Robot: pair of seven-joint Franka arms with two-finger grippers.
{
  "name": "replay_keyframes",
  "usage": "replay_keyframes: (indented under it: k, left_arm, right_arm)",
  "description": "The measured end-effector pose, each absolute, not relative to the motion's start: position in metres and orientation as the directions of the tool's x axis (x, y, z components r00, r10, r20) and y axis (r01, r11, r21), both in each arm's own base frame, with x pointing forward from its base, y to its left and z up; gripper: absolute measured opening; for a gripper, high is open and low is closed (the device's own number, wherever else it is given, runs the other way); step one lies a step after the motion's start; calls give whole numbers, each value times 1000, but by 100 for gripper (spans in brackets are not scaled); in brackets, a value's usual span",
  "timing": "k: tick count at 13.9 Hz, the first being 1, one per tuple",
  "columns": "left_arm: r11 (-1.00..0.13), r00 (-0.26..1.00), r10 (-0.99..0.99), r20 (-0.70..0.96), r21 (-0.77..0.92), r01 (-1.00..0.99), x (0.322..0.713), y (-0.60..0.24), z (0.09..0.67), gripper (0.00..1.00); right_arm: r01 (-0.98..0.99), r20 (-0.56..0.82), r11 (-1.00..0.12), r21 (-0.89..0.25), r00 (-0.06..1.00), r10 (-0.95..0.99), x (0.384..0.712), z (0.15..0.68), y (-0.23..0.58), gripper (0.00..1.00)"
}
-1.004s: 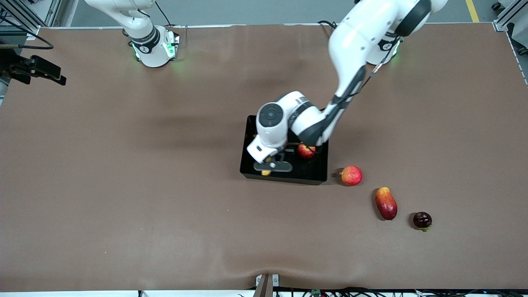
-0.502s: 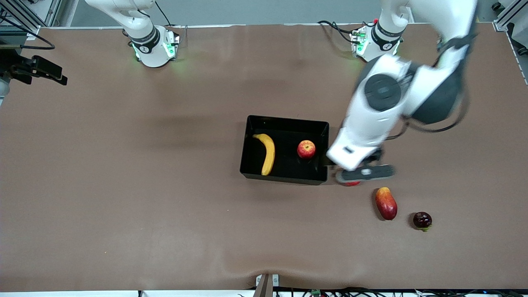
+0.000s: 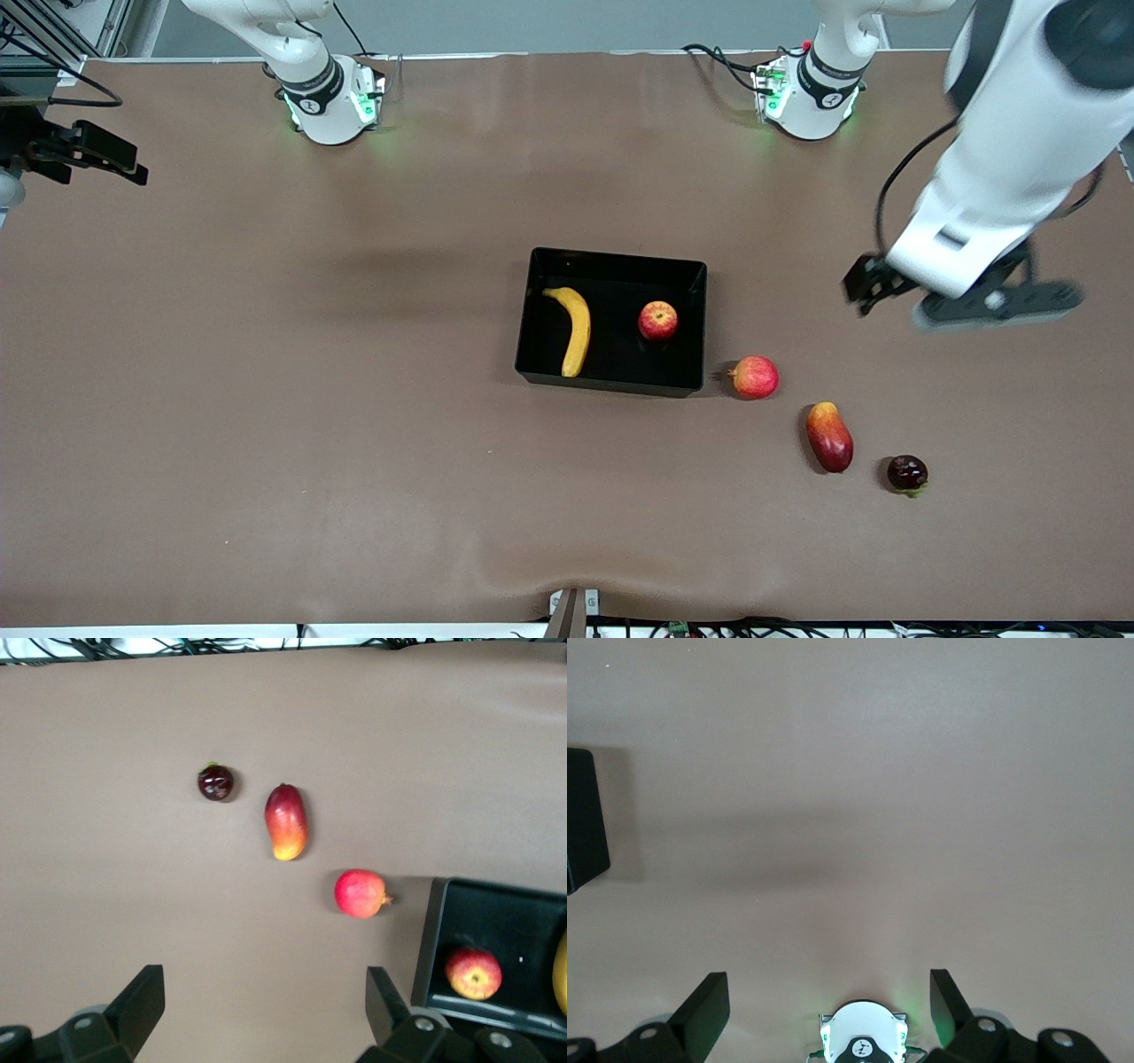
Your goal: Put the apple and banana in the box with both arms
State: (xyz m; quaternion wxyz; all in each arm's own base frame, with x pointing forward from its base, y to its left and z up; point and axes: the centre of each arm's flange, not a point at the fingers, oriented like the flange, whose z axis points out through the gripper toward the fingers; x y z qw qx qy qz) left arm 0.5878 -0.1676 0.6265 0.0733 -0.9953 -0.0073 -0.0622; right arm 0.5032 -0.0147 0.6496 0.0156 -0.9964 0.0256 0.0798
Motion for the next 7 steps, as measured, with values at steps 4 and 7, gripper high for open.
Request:
replay_keyframes:
  k: [4, 7]
  left_arm:
    - [-994, 994, -33, 105, -112, -21, 573, -145, 645, 100]
    - [-991, 996, -70, 63, -123, -62, 567, -128, 632, 100]
  right_arm:
    - [-60, -160, -998, -21, 986, -55, 503, 650, -18, 100]
    - [-84, -150, -996, -17, 985, -80, 504, 650, -31, 100]
